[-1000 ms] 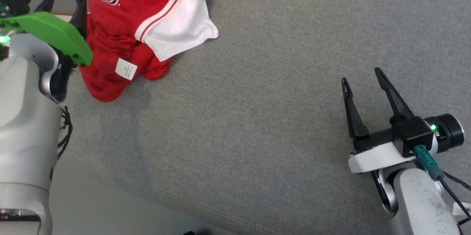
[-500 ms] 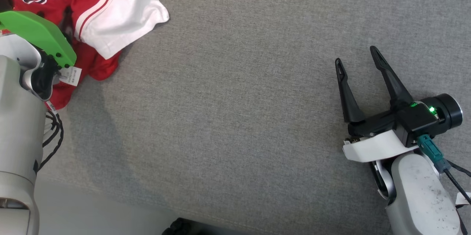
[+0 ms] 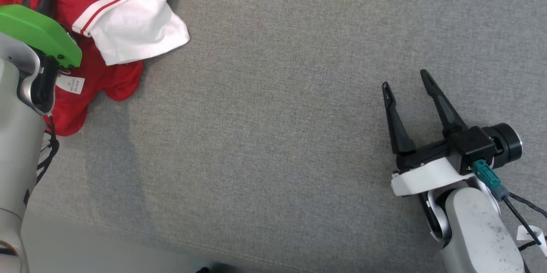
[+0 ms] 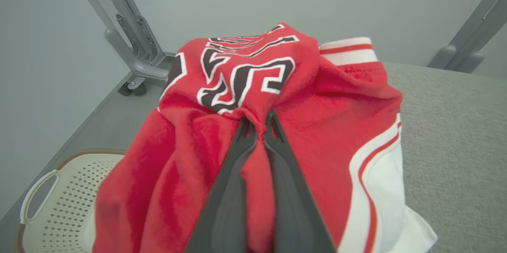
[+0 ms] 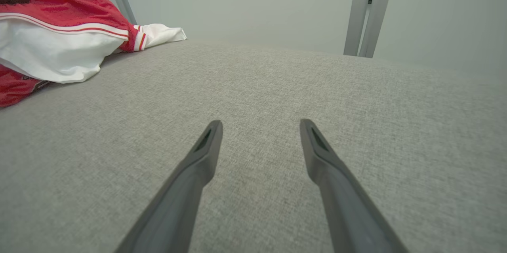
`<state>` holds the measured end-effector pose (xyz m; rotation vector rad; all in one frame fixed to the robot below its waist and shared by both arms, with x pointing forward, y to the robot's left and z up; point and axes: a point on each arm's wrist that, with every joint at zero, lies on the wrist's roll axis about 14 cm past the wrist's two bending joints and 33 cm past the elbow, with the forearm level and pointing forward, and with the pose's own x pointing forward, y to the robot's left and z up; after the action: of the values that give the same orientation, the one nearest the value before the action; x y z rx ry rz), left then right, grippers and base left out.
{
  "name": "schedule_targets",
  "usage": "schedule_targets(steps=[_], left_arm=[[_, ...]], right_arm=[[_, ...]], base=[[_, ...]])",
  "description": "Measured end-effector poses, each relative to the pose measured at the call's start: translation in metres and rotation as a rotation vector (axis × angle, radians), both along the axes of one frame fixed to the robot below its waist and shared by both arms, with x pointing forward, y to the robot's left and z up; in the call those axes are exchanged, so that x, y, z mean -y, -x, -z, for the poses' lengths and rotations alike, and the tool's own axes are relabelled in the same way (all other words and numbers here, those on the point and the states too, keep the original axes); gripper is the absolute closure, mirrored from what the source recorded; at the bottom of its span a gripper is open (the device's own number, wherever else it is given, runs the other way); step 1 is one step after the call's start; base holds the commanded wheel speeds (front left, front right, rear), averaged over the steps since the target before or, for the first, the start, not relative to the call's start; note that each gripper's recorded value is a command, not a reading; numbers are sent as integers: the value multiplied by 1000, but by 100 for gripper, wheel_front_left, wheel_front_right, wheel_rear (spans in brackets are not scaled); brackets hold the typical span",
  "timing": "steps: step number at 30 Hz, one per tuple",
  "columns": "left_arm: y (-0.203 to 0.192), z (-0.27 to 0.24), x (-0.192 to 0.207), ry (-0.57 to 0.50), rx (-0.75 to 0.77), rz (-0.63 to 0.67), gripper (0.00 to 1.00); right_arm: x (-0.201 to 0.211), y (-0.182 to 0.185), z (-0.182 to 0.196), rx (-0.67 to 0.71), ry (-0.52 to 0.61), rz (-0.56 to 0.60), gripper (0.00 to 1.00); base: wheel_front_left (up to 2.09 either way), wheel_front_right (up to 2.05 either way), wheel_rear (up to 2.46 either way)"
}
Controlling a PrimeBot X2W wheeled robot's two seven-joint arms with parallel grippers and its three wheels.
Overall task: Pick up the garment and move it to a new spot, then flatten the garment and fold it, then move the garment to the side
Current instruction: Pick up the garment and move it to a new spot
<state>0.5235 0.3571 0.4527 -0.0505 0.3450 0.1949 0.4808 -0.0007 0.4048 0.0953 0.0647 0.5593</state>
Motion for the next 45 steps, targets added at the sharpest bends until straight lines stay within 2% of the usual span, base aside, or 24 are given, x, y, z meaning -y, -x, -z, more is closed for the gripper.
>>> schedule_targets(steps=[8,15,23,29,34,37,41,43,45], left_arm=[[-4,-96,25,-61,228,138,100],[-1,-175,75,-106,386,310,100],[-3,-239,173,-84,537,563,100],[3,-265,249,-37,610,735,100],[14,-265,310,15,589,877,100],[19,-248,338,38,543,941,100],[26,-209,370,118,475,998,100],[31,-172,382,187,410,1010,100],[38,-132,387,199,349,1023,100]], right_arm=[[-2,21,-43,36,-59,4,0],[14,47,-79,57,-137,47,0],[69,74,-100,90,-141,195,0],[110,92,-112,124,-139,311,0],[136,104,-123,156,-145,385,0],[150,109,-128,173,-147,427,0],[161,111,-129,177,-143,462,0],[165,109,-126,166,-141,473,0],[166,105,-126,167,-138,475,0]], base=[[0,0,0],[0,0,0],[0,0,0],[0,0,0],[0,0,0],[0,0,0],[0,0,0],[0,0,0],[0,0,0]])
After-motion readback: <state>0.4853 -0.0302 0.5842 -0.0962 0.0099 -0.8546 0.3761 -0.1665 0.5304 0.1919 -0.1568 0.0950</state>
